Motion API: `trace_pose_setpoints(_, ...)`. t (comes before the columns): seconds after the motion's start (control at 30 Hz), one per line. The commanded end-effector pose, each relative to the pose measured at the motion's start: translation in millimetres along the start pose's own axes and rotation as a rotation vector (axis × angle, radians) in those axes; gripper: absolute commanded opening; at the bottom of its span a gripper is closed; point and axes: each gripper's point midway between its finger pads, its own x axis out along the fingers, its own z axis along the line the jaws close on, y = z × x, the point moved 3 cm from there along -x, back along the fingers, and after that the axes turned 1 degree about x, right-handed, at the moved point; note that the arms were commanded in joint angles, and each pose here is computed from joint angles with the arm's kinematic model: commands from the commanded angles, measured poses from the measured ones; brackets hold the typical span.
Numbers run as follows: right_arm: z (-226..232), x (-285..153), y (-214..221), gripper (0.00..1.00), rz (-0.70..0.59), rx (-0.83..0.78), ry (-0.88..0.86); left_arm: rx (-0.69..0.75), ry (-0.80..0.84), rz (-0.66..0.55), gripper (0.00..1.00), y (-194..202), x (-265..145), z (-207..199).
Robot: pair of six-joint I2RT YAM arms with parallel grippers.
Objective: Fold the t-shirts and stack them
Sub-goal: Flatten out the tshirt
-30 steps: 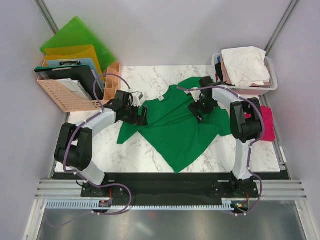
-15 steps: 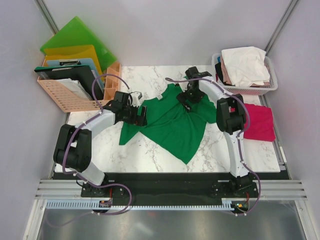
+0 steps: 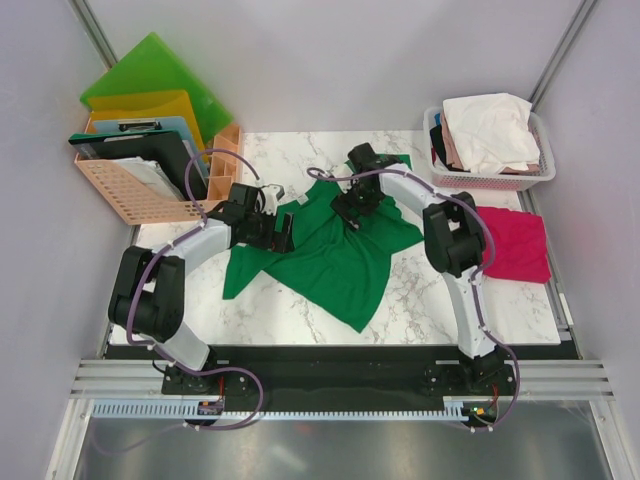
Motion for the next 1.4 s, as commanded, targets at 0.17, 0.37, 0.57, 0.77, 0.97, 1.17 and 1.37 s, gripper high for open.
trace_pose_setpoints(0.17,6.2,-26.8,117.0,0.98,0.19,0.11,-0.126,0.031,0.017,-0.048,1.0,-15.0,-3.6,-1.7)
trace_pose_setpoints(0.37,16.3,-66.5,146.8,0.98,0.175,0.14,-0.119,0.023,0.034,-0.033,1.0,-15.0,3.4,-2.4)
trace_pose_setpoints(0.57,26.9,-96.9,155.8,0.98,0.139,0.1,-0.091,0.031,0.022,-0.048,1.0,-17.2,0.7,-1.2)
trace_pose_setpoints(0.77,30.9,-118.0,144.3,0.98,0.058,0.108,-0.077,0.1,0.036,-0.037,1.0,-18.3,8.0,0.2)
trace_pose_setpoints(0.97,31.5,-128.9,141.8,0.98,0.033,0.091,-0.057,0.305,-0.053,-0.179,1.0,-54.4,-3.3,1.5)
trace_pose_setpoints(1.17,28.0,-153.2,143.7,0.98,0.001,0.08,0.033,0.41,-0.047,-0.308,0.99,-95.1,-34.3,-17.7)
trace_pose_setpoints(1.37,36.3,-187.8,140.5,0.98,-0.112,0.084,0.096,0.401,-0.178,-0.221,0.02,-92.8,-26.1,-3.4)
